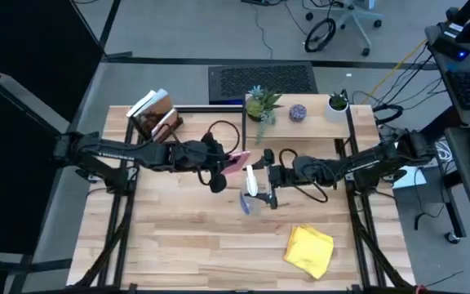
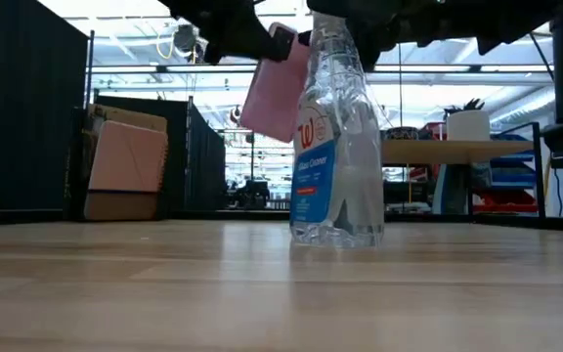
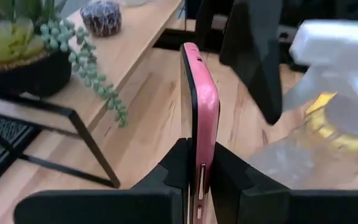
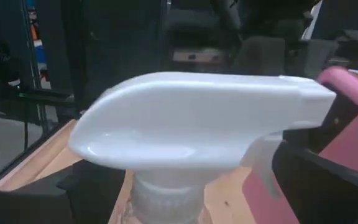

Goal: Apply microfiber cloth
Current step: Spray the back of the cellphone using the glass cleaner spray

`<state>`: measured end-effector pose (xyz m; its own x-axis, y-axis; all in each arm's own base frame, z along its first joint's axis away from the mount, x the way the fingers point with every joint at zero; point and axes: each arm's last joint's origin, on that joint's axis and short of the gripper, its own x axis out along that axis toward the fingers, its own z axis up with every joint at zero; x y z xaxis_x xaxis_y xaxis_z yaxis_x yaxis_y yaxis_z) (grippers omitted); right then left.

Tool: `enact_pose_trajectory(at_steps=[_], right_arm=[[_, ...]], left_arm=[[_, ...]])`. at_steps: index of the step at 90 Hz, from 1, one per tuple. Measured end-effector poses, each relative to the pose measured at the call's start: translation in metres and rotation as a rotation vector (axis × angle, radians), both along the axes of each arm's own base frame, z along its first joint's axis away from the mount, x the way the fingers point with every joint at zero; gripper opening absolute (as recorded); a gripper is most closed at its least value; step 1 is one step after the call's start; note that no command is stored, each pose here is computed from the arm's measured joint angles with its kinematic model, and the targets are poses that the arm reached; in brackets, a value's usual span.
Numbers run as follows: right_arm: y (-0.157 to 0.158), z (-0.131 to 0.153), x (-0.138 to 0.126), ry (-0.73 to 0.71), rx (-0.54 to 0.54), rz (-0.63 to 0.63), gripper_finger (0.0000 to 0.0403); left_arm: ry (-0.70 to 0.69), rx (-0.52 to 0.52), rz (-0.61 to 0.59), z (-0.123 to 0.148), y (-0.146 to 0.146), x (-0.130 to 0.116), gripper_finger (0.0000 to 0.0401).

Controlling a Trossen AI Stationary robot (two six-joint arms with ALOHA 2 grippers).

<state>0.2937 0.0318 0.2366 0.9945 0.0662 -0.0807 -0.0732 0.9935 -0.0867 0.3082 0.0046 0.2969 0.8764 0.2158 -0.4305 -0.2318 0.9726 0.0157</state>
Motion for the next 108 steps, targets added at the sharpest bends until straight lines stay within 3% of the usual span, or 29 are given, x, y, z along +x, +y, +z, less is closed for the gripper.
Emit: enact_pose_trajectory(at_steps=[23, 62, 86, 108], right_arm=[[0.0, 0.0, 0.0, -0.002, 0.0, 0.0, 0.0355], [0.0, 0.0, 0.0, -0.002, 0.002, 0.001, 0.0265], [-0.001, 0.0, -0.001, 0.01, 0.023, -0.035, 0.029], [-0.002, 0.014, 0.006, 0.16, 0.01, -0.106, 0.0338]], left_arm=[[-0.092, 0.043, -0.027, 0.024, 0.0, -0.003, 0.0022], [-0.095, 0.038, -0.038, 0.025, -0.001, -0.003, 0.0022], [-0.094, 0.039, -0.039, 0.025, -0.001, -0.003, 0.0022], [-0.094, 0.039, -0.038, 0.025, 0.0, -0.003, 0.0022]])
